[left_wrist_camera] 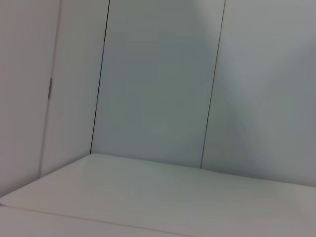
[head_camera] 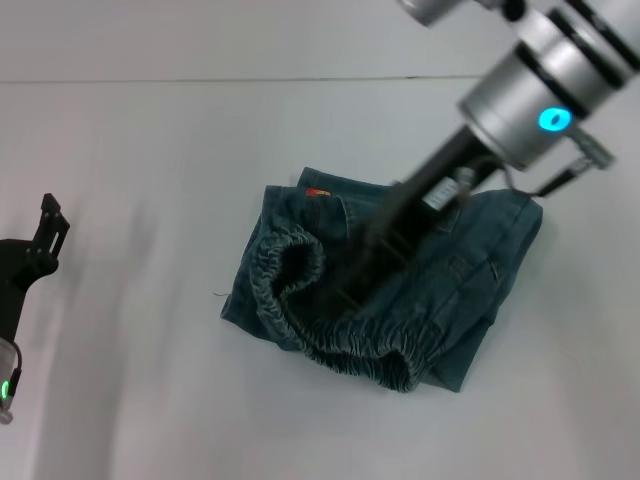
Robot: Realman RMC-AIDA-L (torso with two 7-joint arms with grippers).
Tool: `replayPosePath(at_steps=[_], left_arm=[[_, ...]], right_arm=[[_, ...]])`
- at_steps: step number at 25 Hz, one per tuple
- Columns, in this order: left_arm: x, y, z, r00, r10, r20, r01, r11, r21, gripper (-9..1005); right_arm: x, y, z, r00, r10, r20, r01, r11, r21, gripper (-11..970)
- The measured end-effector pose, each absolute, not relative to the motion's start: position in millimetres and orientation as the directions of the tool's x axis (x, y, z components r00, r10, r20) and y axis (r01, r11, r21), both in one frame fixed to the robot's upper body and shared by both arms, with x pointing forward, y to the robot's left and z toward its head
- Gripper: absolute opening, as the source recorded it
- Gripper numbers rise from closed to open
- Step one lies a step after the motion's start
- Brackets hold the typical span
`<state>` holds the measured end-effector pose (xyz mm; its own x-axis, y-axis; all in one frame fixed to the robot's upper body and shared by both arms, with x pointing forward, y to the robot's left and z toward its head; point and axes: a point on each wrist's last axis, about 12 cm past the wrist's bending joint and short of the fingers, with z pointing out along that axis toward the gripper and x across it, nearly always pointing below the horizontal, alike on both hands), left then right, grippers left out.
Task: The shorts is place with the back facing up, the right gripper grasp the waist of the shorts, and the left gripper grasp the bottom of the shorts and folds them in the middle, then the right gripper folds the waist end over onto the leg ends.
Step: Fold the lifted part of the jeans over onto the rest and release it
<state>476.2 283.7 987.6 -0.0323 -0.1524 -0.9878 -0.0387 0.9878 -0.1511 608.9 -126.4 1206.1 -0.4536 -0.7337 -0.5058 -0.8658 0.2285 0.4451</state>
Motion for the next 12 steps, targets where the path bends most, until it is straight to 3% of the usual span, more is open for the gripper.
replayPosePath(at_steps=[2, 12], left_arm=[[477.1, 283.6, 987.7, -0.033, -0.152, -0.988, -0.038, 0.988, -0.151, 800], [488.7, 279.3, 990.0, -0.046, -0.148, -0.988, -0.021, 0.989, -0.147, 800]], right_arm=[[601.8, -135.2, 1208.5, -0.433, -0.756, -0.491, -0.869, 0.204, 0.451, 915], [591.1, -141.1, 1183.4, -0.412, -0.861, -0.299, -0.89, 0.309, 0.336, 910]])
